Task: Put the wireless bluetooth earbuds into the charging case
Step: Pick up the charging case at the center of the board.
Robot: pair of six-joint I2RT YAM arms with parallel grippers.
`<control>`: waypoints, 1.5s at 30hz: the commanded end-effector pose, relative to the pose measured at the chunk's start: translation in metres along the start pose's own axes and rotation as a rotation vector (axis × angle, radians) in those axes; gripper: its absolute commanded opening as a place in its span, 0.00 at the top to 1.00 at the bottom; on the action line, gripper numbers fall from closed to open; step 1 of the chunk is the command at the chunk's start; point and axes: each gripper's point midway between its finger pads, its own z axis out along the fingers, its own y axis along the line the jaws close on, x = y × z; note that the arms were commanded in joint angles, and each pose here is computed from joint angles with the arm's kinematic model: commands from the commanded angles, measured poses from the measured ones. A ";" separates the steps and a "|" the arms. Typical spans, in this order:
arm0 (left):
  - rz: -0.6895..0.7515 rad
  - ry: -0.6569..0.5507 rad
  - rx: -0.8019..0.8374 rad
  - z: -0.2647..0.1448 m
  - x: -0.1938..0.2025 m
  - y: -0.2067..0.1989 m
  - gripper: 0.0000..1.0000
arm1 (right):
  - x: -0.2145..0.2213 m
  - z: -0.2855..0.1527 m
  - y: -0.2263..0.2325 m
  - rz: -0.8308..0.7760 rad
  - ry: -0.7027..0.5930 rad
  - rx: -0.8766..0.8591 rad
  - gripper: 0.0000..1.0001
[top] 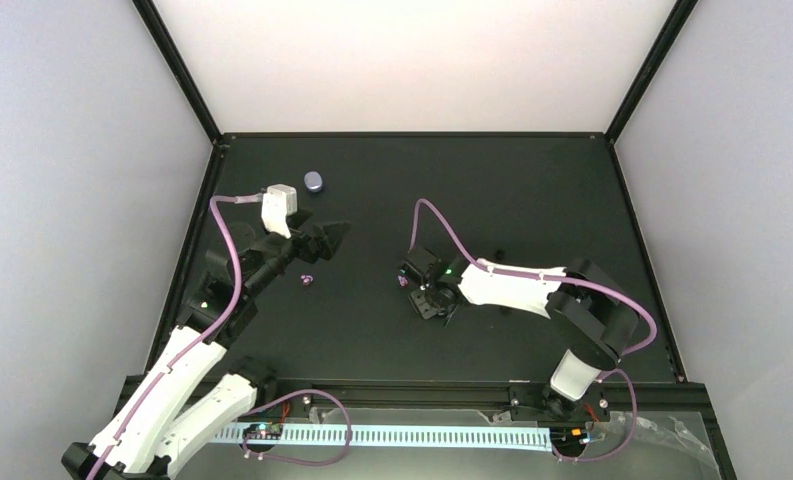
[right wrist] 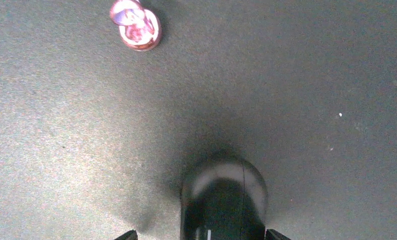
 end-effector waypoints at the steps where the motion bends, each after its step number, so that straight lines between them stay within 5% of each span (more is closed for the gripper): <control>1: 0.018 -0.019 0.028 0.000 -0.007 -0.007 0.01 | 0.008 0.007 -0.002 0.019 0.032 -0.027 0.36; 27: 0.018 -0.019 0.030 0.000 -0.007 -0.007 0.01 | 0.013 0.009 -0.012 0.035 0.006 -0.023 0.58; 39: 0.007 -0.028 0.171 -0.002 -0.008 -0.031 0.01 | -0.033 -0.140 0.003 -0.215 -0.431 -0.034 0.65; 45: 0.029 0.020 0.447 -0.007 0.002 -0.080 0.01 | -0.023 -0.210 0.020 -0.436 -0.643 0.044 0.65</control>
